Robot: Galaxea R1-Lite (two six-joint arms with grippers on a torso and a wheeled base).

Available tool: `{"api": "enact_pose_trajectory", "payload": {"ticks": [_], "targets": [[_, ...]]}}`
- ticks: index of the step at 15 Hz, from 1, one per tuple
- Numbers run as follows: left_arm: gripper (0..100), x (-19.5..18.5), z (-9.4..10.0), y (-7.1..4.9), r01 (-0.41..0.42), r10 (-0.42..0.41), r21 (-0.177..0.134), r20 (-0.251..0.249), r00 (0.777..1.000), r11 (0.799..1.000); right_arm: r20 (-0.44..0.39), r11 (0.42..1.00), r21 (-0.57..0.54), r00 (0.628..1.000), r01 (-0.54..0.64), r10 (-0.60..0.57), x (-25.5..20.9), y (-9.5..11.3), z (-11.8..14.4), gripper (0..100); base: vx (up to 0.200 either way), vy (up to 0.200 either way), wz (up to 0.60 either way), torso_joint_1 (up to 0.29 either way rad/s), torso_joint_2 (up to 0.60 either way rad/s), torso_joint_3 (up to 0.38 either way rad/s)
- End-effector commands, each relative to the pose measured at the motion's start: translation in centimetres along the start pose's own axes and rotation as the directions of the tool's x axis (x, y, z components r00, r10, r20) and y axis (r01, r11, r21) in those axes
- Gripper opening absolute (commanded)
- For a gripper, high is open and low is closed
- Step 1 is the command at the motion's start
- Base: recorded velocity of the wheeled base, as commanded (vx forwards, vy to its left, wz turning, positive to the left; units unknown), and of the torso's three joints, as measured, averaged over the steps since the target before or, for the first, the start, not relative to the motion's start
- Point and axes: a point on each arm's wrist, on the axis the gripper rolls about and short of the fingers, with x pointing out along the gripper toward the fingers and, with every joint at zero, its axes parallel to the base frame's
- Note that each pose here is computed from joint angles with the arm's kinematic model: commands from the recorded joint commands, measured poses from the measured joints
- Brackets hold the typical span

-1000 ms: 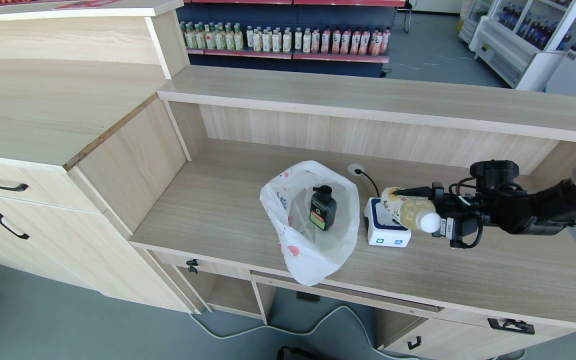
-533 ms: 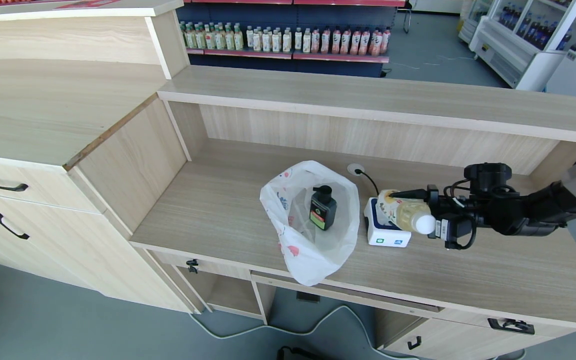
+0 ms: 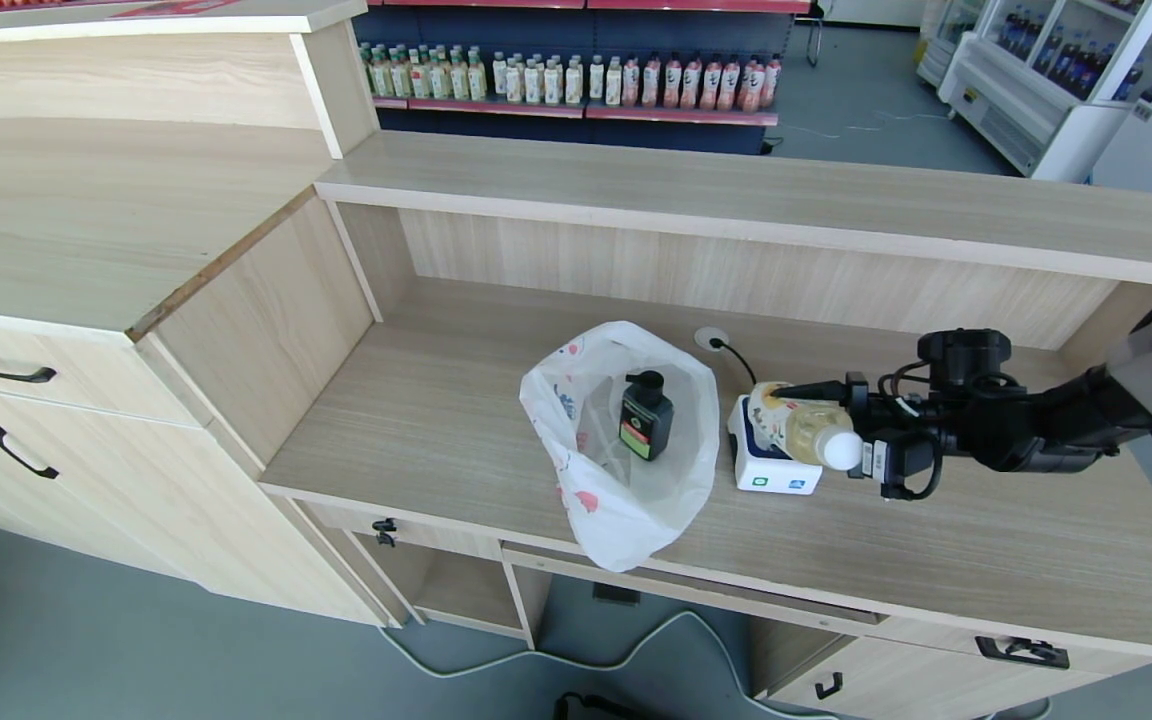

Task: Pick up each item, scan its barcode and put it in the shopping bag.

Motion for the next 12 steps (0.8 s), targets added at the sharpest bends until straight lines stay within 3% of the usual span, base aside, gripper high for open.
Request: {"api": "enact_pose_trajectory", "payload": {"ticks": [1, 9, 11, 12], "targets": [[100, 0.0, 0.0, 0.0, 0.0, 0.0, 0.0, 0.0, 1.0, 1.0, 0.0, 1.0, 0.003, 1.0, -0.001, 0.001, 0.0, 0.1, -0.1, 0, 0.0, 0.0, 0.0, 0.0, 0.0, 0.0], [100, 0.0, 0.0, 0.0, 0.0, 0.0, 0.0, 0.0, 1.0, 1.0, -0.002, 1.0, -0.008, 1.0, 0.006, -0.006, -0.2, -0.6, 0.2, 0, 0.0, 0.0, 0.0, 0.0, 0.0, 0.0], [100, 0.0, 0.0, 0.0, -0.001, 0.001, 0.0, 0.0, 1.0, 1.0, -0.027, 0.999, 0.021, 0.999, 0.041, -0.041, -2.4, -4.8, 2.8, 0, 0.0, 0.0, 0.0, 0.0, 0.0, 0.0], [100, 0.0, 0.0, 0.0, -0.001, 0.001, 0.0, 0.0, 1.0, 1.0, -0.067, 0.993, 0.095, 0.996, 0.068, -0.061, -4.9, -6.5, 4.6, 0, 0.0, 0.0, 0.0, 0.0, 0.0, 0.0]]}}
